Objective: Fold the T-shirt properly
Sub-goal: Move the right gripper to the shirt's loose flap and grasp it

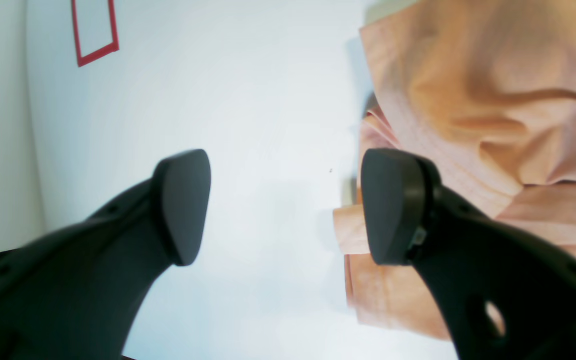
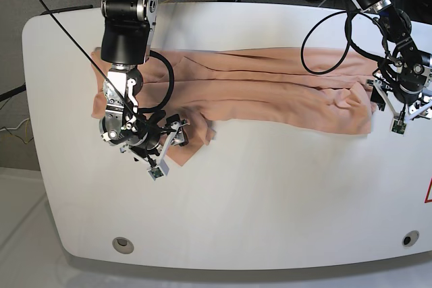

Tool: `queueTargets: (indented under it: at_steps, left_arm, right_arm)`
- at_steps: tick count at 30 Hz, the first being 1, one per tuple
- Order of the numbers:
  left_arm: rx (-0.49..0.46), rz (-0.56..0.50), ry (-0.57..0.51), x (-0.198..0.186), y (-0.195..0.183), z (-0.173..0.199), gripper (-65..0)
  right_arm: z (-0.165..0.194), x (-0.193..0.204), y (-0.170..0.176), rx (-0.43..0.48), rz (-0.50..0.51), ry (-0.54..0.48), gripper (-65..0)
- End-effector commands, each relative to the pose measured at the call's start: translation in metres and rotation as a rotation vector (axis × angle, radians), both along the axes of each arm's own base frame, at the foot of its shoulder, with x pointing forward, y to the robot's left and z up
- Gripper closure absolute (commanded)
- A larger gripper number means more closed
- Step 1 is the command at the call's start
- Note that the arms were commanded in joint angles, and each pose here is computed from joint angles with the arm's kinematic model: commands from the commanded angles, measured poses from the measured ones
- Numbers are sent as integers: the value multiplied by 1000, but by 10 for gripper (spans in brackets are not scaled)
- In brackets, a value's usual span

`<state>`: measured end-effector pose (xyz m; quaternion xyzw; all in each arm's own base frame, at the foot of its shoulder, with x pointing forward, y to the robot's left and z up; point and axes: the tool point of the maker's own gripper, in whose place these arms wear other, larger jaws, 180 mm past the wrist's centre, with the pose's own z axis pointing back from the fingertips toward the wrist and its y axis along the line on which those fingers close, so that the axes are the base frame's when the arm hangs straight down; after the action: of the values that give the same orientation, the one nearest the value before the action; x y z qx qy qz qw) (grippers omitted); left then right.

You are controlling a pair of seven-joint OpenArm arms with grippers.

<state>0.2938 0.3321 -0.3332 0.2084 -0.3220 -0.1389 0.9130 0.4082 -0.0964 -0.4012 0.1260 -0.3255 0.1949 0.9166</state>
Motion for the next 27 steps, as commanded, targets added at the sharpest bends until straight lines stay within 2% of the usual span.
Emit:
queueTargets:
  at_steps: [1, 15, 23, 27]
  left_arm:
    - [22, -7, -40, 5, 4, 13, -432]
    - [22, -8, -34, 3, 4, 11, -432]
    - [22, -8, -34, 3, 4, 11, -432]
    - [22, -8, -34, 3, 4, 11, -432]
  right_arm:
    - [21, 20, -4, 18, -9, -77, -396]
    - [17, 35, -8, 61, -26, -95, -396]
    - [0, 32, -4, 101, -36, -71, -396]
    - [-7, 28, -10, 92, -38, -56, -396]
